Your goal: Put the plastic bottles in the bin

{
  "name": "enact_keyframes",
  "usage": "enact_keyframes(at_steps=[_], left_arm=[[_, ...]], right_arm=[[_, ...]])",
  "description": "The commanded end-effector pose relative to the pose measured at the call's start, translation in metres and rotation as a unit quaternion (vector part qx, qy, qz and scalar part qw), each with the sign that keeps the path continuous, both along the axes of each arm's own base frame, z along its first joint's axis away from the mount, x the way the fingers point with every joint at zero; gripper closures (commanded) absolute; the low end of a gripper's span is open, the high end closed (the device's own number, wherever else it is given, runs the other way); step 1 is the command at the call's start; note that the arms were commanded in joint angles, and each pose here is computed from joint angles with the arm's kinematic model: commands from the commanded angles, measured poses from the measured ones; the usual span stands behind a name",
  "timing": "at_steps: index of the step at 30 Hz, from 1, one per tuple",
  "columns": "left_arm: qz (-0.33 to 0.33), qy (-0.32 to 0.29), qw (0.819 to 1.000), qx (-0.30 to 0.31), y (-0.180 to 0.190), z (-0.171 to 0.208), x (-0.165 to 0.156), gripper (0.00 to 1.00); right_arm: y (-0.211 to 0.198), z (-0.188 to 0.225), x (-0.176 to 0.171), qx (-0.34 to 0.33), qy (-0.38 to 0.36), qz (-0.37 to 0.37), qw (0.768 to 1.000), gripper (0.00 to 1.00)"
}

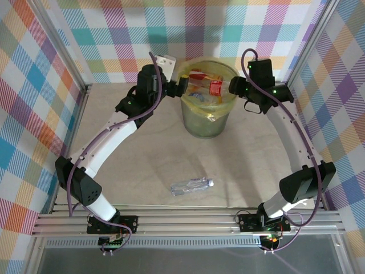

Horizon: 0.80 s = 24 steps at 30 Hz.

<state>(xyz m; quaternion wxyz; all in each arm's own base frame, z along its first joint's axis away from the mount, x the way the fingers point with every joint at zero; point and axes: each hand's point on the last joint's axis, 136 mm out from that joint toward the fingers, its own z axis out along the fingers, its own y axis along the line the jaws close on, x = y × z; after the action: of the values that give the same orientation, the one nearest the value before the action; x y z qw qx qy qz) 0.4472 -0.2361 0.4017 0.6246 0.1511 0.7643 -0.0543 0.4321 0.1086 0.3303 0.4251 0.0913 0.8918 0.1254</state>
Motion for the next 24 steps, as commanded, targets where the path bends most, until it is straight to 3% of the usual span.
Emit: enact_keyframes(at_steps=[1, 12, 24], left_arm=[[0.070, 0.024, 0.996, -0.042, 0.022, -0.007, 0.015, 0.01], [0.040, 0.093, 0.992, -0.073, 0.002, -0.049, 0.026, 0.03], [0.050, 0.086, 0.992, -0.072, 0.011, -0.047, 0.021, 0.03]], right_arm=[[0.009, 0.020, 0.006, 0.034, -0.026, 0.015, 0.999, 0.43], [0.025, 0.018, 0.025, 0.071, -0.023, 0.042, 0.996, 0.43], [0.019, -0.001, 0.031, 0.056, 0.003, 0.033, 0.998, 0.40]])
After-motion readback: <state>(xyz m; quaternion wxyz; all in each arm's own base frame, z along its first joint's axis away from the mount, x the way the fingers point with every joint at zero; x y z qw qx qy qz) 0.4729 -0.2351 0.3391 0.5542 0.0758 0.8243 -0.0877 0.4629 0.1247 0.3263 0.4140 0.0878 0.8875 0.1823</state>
